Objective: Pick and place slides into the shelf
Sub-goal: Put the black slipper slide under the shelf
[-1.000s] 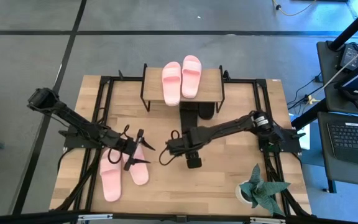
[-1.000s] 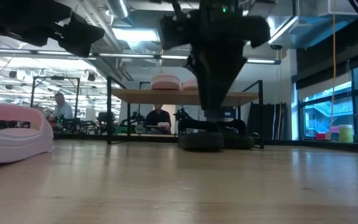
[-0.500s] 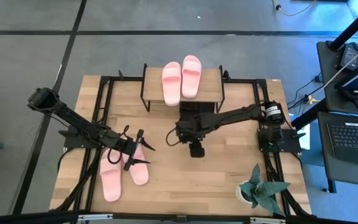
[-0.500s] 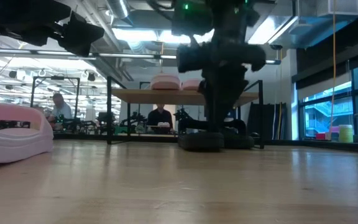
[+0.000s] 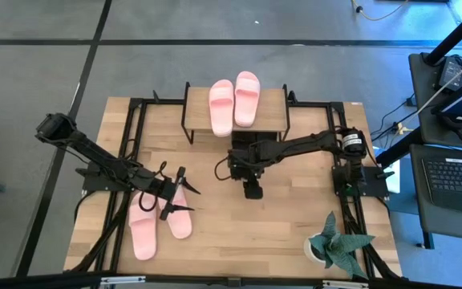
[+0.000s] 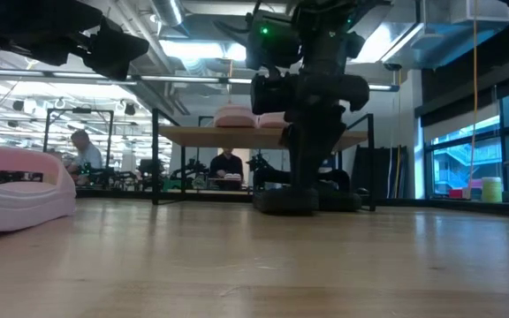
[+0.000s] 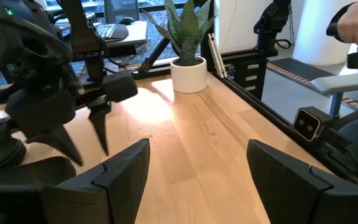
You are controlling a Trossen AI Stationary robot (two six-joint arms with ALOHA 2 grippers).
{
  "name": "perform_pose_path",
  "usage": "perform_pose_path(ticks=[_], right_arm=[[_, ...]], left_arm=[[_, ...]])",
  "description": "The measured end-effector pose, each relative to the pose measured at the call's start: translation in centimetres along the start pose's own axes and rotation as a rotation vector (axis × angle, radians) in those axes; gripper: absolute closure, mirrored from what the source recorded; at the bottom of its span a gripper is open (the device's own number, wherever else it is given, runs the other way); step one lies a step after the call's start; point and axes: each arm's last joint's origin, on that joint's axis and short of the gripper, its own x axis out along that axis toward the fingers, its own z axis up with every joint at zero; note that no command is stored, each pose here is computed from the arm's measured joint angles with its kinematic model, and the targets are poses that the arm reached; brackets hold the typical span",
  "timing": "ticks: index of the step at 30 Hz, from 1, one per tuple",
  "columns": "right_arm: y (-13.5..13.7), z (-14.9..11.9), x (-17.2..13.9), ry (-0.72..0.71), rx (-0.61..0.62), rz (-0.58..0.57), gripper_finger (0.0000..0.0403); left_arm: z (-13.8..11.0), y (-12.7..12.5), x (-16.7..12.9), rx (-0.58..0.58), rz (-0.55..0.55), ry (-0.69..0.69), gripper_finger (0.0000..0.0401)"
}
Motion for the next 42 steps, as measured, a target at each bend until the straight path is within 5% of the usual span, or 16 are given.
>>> perform_pose_path(ticks=[7, 42], right_arm=[[0.2, 0.3, 0.0, -0.031, -0.011, 0.073, 0.0223], [-1.5, 0.4, 0.5, -0.042, 0.024, -0.024, 0.0223]], left_arm=[[0.0, 0.0, 0.0, 0.0, 0.0, 0.0, 0.014], [0.0, 0.0, 0.0, 0.0, 0.0, 0.0, 0.014]])
